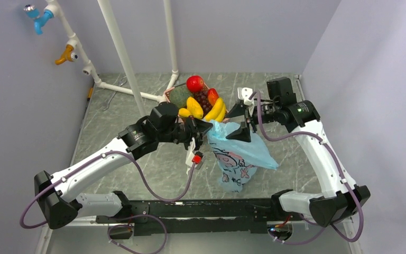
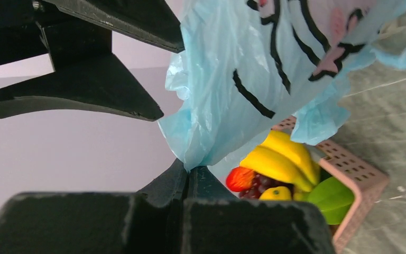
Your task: Place the fake fruits into the plastic bag and tie a complex knot
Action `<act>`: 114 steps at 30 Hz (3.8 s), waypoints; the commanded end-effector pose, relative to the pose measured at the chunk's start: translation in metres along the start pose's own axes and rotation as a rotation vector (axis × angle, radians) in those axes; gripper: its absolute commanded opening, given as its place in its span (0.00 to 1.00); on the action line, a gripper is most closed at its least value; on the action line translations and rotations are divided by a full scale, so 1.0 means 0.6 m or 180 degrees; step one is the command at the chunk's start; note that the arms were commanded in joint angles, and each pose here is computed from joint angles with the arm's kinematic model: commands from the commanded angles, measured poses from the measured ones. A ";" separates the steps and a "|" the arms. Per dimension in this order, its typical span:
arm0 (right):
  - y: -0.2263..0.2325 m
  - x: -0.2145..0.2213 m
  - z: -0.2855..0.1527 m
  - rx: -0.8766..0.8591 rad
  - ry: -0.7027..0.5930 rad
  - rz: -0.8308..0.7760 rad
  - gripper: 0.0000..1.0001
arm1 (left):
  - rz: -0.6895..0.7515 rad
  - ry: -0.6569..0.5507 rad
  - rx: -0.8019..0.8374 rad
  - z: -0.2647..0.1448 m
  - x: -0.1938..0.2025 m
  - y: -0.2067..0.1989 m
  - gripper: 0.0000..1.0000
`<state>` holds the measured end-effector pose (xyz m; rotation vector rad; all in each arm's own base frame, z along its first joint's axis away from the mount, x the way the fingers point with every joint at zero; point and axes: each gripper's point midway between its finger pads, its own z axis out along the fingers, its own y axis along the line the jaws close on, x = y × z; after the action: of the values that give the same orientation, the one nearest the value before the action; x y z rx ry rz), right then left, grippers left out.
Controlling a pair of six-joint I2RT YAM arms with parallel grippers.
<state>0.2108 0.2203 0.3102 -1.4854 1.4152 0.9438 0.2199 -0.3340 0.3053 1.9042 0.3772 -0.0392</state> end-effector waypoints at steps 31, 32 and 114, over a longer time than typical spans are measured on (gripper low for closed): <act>-0.011 -0.092 -0.050 0.0349 -0.0650 -0.0643 0.00 | -0.3134 -0.0364 -0.0134 -0.086 0.052 0.061 0.99; -0.010 -0.099 -0.052 0.0336 -0.0666 -0.0664 0.00 | -0.3105 -0.0354 -0.0101 -0.075 0.054 0.063 0.99; -0.014 0.102 -0.127 0.1680 0.0812 -0.0061 0.19 | -0.4274 -0.0737 -0.0598 -0.079 -0.006 0.276 0.00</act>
<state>0.2320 0.1393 0.3139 -1.1945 1.5460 0.3040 0.2516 -0.3568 0.4118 1.1737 1.5779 -1.1426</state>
